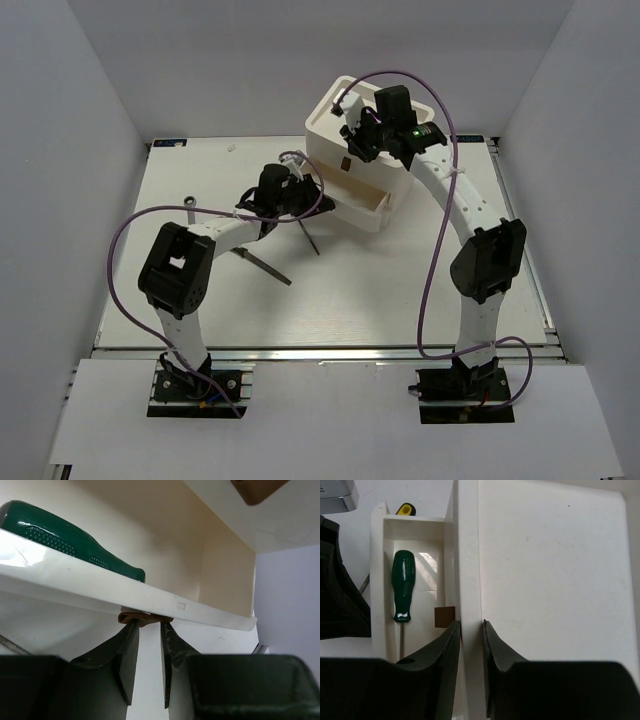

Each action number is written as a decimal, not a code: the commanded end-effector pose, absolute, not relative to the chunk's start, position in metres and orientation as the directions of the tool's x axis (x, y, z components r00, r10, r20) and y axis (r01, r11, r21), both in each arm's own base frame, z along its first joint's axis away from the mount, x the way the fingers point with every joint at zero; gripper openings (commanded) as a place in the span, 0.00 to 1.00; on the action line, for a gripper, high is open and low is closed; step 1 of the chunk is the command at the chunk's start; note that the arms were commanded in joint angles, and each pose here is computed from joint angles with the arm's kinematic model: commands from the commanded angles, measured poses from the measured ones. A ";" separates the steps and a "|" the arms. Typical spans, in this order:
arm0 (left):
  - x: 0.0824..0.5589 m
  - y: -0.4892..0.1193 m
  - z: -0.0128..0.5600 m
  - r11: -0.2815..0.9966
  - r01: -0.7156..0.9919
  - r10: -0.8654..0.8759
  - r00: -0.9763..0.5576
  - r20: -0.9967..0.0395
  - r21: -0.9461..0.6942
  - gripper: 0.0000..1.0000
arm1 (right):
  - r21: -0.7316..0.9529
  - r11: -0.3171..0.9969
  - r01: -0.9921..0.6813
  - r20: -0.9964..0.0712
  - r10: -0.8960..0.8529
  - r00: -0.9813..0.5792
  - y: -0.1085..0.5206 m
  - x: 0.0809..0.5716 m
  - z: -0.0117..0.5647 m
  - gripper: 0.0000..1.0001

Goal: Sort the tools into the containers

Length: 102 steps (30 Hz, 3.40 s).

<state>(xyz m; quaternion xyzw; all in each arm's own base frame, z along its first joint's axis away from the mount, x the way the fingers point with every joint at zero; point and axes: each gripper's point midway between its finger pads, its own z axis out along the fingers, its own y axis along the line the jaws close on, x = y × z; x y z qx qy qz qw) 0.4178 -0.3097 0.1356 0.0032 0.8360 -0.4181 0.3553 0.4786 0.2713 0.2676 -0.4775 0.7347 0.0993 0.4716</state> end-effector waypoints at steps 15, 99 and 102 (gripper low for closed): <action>0.489 -0.351 0.163 0.629 0.346 -0.375 -0.649 -0.662 -0.696 0.35 | -0.050 0.373 -0.927 -0.773 -0.601 -0.200 0.280 0.411 0.243 0.03; 0.411 -0.217 0.203 0.892 0.123 -0.339 -0.457 -0.822 -0.436 0.63 | -0.074 0.387 -0.919 -0.797 -0.577 -0.178 0.276 0.407 0.268 0.63; 0.417 -0.153 0.190 0.891 -0.029 -0.408 -0.490 -0.771 -0.453 0.22 | -0.113 0.380 -0.918 -0.809 -0.571 -0.137 0.274 0.408 0.283 0.64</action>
